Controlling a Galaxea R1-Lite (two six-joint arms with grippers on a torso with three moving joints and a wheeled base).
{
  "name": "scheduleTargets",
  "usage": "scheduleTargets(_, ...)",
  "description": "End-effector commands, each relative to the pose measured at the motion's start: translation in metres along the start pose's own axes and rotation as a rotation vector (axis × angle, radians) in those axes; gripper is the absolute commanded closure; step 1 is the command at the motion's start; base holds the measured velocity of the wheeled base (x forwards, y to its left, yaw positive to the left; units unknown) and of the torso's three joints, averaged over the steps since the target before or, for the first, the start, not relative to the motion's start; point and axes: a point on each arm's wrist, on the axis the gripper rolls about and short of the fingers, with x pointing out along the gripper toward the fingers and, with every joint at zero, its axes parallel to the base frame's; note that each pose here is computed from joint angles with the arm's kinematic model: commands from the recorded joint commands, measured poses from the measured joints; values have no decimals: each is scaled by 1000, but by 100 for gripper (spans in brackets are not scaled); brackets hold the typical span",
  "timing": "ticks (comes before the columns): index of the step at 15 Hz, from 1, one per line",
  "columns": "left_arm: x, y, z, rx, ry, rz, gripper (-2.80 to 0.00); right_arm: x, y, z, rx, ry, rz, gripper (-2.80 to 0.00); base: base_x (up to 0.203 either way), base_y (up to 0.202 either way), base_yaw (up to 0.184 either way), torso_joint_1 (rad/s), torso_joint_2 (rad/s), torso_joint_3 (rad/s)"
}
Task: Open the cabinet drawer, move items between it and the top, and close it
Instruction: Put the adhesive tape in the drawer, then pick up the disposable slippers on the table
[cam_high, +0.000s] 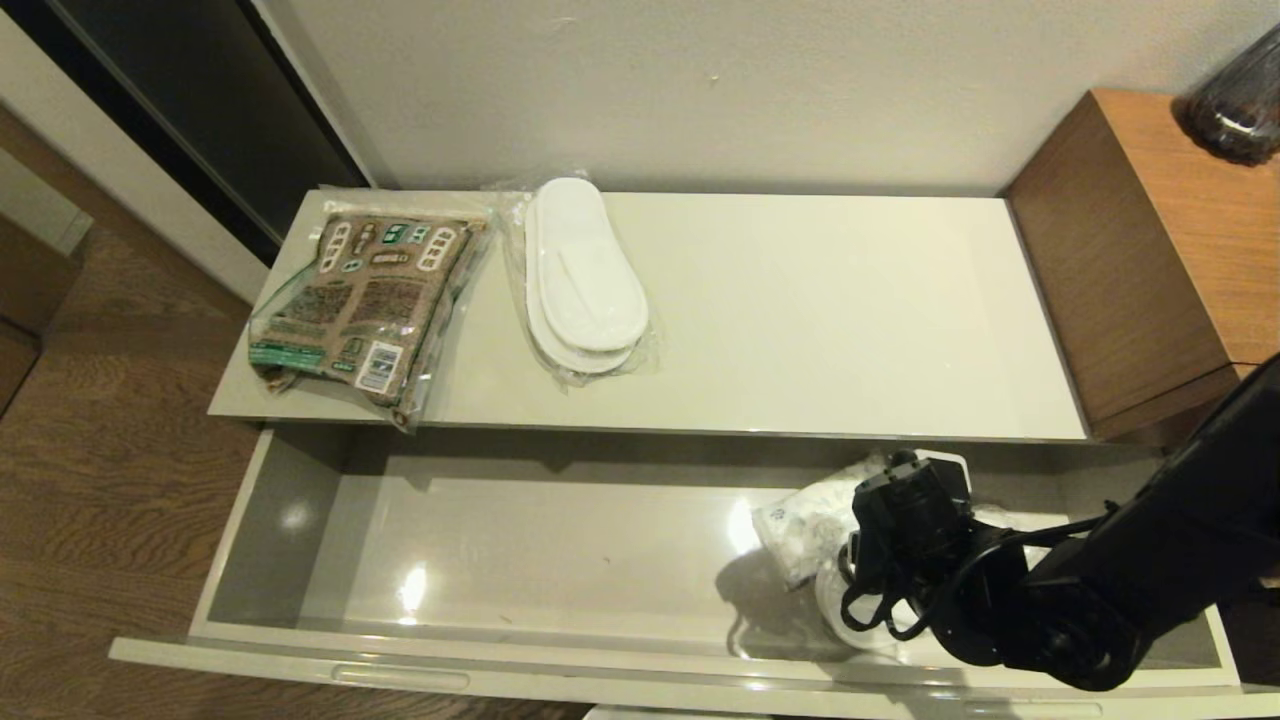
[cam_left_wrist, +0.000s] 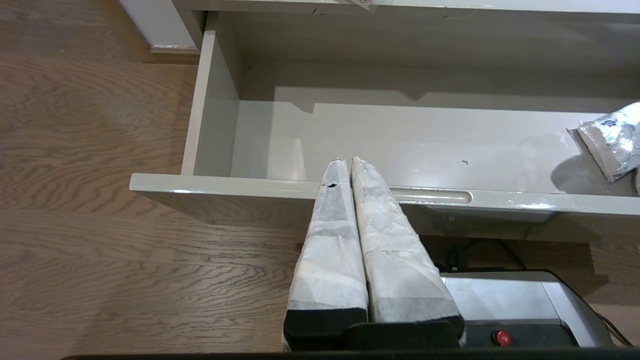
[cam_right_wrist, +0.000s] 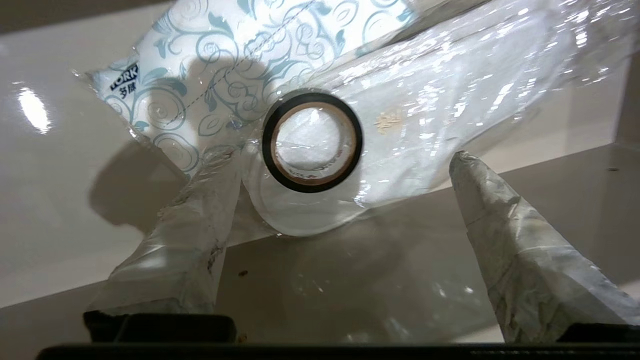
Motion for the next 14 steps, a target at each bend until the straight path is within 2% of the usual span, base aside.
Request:
scheduleTargets(1,0,0,0,-1,1,0,0,-30,-10,25,40,-51,34,-280,0,0,0,0,0,0)
scheduleTargets(5,0,0,0,-1,-1,0,0,-99,-45,66,42,-114,86,-280,0,0,0,0,0,0)
scheduleTargets(6,0,0,0,-1,-1,0,0,-123,-58,78,23,-127,98,0,0,0,0,0,0,0)
scheduleTargets(8,0,0,0,-1,-1,0,0,-171,-81,99,-42,-147,129,0,0,0,0,0,0,0)
scheduleTargets(10,0,0,0,-1,-1,0,0,-216,-107,104,-164,-100,168,0,0,0,0,0,0,0)
scheduleTargets(11,0,0,0,-1,0,0,0,-233,-119,107,-200,-73,199,0,0,0,0,0,0,0)
scheduleTargets(13,0,0,0,-1,-1,0,0,-255,-138,120,-183,-67,230,0,0,0,0,0,0,0)
scheduleTargets(14,0,0,0,-1,-1,0,0,-262,-149,125,-160,-65,209,0,0,0,0,0,0,0)
